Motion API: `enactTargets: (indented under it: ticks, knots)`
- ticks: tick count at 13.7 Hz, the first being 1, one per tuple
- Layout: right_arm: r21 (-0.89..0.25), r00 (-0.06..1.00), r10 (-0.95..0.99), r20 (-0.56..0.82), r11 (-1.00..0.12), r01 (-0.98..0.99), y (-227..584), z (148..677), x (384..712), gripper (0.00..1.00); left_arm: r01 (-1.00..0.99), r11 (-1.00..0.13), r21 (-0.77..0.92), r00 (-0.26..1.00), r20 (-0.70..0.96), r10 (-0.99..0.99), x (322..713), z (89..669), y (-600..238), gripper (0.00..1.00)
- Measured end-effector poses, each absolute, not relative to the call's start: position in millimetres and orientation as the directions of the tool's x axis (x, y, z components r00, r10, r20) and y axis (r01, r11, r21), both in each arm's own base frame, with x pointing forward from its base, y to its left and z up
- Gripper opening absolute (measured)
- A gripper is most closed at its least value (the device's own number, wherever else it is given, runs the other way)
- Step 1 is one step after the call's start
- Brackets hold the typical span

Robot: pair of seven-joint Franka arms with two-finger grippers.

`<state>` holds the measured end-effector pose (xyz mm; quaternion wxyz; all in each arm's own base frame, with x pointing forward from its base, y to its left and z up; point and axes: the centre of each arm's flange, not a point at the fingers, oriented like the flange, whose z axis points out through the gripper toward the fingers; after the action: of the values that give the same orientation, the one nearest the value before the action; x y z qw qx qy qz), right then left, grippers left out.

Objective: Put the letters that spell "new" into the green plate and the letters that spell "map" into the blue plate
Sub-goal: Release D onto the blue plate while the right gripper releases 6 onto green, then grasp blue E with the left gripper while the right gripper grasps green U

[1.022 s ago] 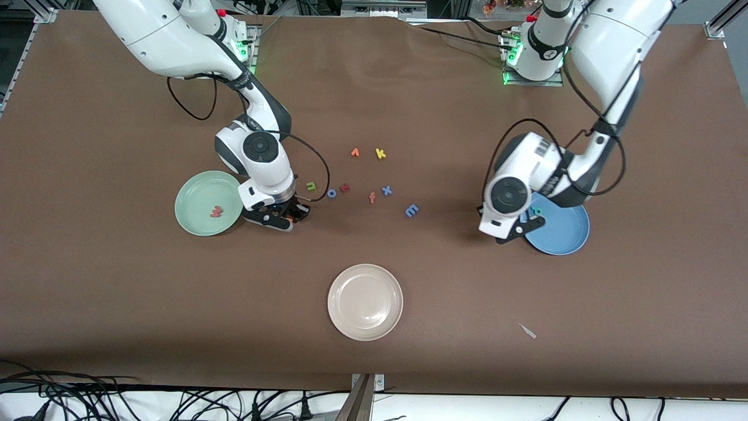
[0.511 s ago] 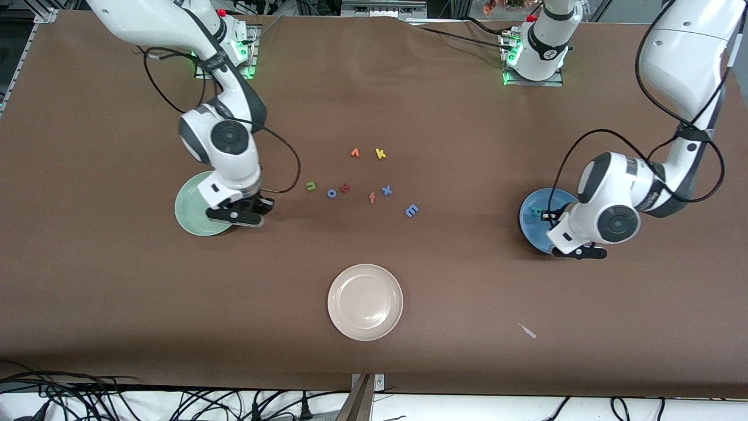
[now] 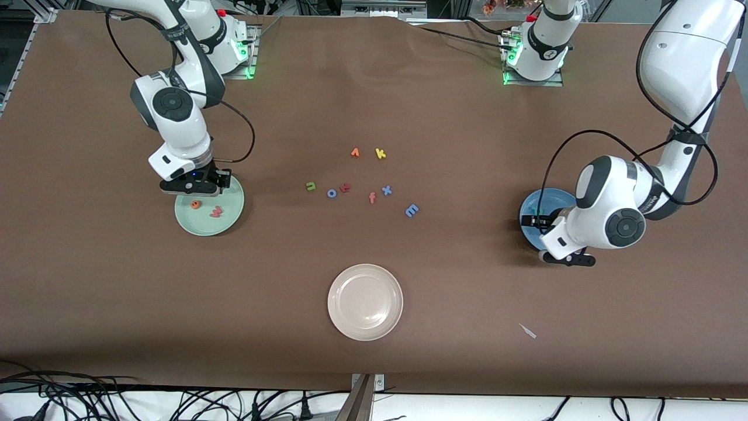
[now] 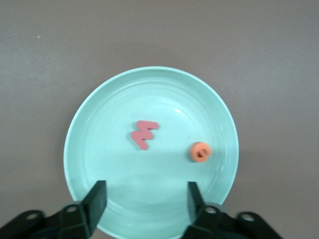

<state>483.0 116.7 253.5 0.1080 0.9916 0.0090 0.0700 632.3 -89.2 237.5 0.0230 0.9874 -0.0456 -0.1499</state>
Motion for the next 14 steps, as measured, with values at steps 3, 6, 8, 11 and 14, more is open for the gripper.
enactTargets:
  ticks: [3, 6, 8, 11, 14]
  knots:
    - [0.128, 0.982, -0.107, 0.154, -0.984, -0.128, 167, 256, 471, 0.8, -0.211, -0.973, 0.09, 0.955, -0.194, -0.225, 627, 249, -183, 1.0]
    - [0.027, 0.95, -0.274, 0.15, -0.959, -0.281, 233, 259, 464, 0.8, -0.316, -0.944, 0.099, 0.933, -0.148, -0.328, 606, 249, -259, 1.0]
    - [-0.014, 0.931, -0.342, 0.127, -0.939, -0.343, 263, 252, 466, 0.8, -0.364, -0.925, 0.109, 0.921, -0.104, -0.374, 596, 249, -292, 1.0]
    - [-0.046, 0.91, -0.406, 0.081, -0.914, -0.403, 306, 234, 462, 0.8, -0.41, -0.903, 0.131, 0.908, -0.038, -0.418, 577, 239, -342, 1.0]
    - [-0.045, 0.895, -0.439, 0.081, -0.899, -0.436, 330, 220, 455, 0.8, -0.434, -0.889, 0.147, 0.899, 0.005, -0.438, 563, 223, -374, 1.0]
